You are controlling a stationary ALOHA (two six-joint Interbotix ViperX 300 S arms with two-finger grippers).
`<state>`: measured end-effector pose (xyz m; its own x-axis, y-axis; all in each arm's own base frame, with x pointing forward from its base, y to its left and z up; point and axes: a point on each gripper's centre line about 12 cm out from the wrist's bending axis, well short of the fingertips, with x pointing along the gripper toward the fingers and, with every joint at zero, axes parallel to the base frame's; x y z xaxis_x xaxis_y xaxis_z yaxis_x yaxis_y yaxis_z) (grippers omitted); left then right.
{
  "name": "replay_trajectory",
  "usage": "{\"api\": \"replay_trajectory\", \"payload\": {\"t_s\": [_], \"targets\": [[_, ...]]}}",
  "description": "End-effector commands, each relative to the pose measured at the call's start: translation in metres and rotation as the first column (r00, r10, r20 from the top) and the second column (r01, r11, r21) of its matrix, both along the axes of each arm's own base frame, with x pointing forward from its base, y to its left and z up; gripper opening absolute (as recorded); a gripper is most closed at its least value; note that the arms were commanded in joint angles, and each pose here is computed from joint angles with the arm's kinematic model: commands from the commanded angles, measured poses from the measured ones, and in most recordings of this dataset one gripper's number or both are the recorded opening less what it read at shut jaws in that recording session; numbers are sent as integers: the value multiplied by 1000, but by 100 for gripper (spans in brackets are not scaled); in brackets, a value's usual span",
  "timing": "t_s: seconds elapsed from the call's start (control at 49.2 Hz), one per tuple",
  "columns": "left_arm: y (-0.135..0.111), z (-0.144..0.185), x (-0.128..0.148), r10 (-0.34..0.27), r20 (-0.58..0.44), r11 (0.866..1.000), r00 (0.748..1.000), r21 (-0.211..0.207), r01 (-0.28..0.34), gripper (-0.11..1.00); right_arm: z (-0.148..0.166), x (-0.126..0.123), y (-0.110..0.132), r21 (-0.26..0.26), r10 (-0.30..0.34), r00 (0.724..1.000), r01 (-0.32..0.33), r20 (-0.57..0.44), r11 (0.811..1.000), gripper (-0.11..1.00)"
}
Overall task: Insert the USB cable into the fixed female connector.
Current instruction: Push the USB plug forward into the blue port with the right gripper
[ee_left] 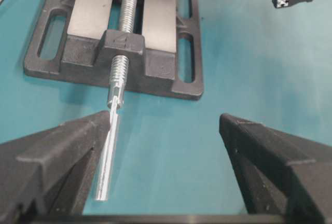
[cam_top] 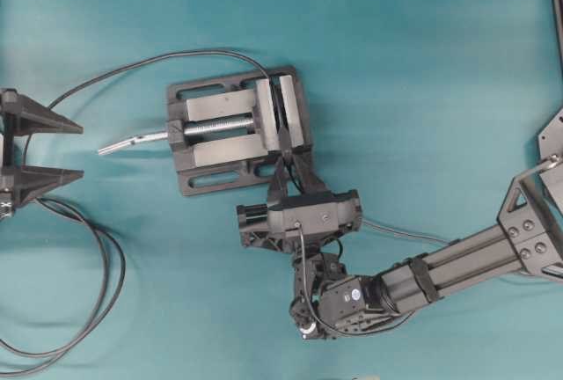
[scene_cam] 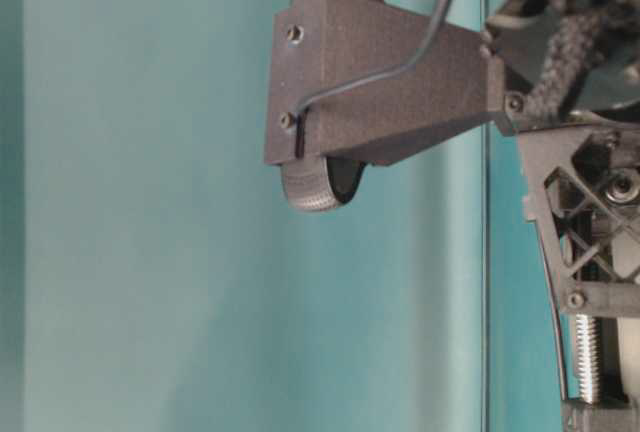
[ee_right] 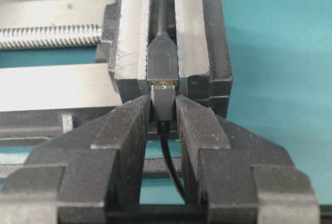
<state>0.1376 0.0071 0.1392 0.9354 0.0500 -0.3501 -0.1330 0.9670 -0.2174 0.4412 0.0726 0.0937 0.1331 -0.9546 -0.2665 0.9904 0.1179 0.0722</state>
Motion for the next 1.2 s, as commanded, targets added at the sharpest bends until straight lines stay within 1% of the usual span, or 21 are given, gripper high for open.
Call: {"api": "replay_trajectory", "payload": {"t_s": [0.0,0.325,0.712,1.017,1.18], "targets": [[0,4,2,5,16,1000,1000,-10,-5,100,11,7,-31,3,-66,998,66,21,998,21],[0,4,2,7,16,1000,1000,-10,-7,100,13,11,-50,-17,-85,996,86,12,996,21],[0,4,2,7,16,1000,1000,-12,-7,100,11,10,-62,-19,-106,994,106,3,994,21],[0,4,2,7,16,1000,1000,-12,-7,100,13,13,-76,-32,-112,994,112,11,993,21],[0,5,2,7,17,1000,1000,-12,-7,100,13,13,-77,-32,-115,993,115,11,993,21]]}}
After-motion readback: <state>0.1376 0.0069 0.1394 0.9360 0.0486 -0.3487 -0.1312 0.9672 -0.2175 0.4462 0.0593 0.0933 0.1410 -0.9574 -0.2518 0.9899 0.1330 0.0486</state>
